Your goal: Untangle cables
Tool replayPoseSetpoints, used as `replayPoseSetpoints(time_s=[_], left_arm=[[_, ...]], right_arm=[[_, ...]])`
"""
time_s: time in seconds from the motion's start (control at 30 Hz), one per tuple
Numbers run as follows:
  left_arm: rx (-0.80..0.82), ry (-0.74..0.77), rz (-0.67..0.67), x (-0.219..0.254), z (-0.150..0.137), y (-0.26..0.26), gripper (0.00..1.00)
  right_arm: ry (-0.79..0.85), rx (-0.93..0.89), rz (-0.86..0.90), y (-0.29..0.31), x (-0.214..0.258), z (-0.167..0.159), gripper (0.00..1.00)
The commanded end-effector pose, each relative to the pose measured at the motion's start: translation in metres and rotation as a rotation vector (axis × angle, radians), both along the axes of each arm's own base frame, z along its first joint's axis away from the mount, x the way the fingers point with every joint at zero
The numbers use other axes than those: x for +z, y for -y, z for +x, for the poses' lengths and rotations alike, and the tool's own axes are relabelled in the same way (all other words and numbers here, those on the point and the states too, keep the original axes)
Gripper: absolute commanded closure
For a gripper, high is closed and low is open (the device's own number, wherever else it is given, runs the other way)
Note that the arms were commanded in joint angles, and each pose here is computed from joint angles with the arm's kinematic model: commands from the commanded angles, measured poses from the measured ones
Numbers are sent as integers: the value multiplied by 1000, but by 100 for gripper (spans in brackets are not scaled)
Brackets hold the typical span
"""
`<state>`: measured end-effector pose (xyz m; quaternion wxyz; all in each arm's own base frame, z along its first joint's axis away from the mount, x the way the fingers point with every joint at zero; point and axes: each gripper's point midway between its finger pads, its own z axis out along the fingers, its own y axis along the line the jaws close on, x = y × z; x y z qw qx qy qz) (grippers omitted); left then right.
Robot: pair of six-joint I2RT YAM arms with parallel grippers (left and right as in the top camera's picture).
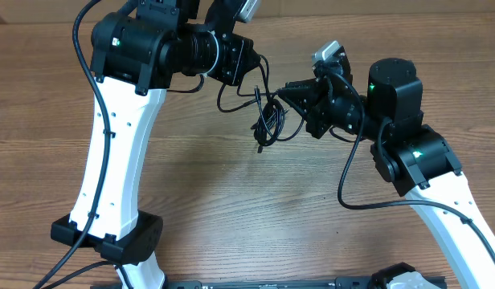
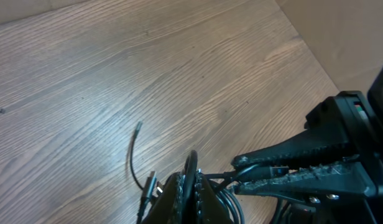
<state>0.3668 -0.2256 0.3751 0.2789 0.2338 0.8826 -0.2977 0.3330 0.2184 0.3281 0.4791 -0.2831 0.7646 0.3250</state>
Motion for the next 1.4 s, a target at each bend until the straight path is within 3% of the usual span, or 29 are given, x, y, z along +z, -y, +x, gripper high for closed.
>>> replayPoseSetpoints(time_s=[0.0,0.23,0.57,1.1,1.23,1.37], left_arm=[[41,24,-1,9,3,-5,96],[81,-11,-49,13,4,0,94],[25,2,25,2,-4,-2,95],[-15,-34,63,-12,-11,6,96],[73,-45,175,-31,2,-11,96],[277,-69,291,-48,23,-42,96]], right_arm=[[8,17,13,-2,4,-1,95],[10,16,14,-2,5,-1,96],[48,87,185,-17,45,-6,96],[59,76,253,-18,62,-4,95],[49,76,249,-18,60,-4,93],[20,71,240,-17,54,-4,91]])
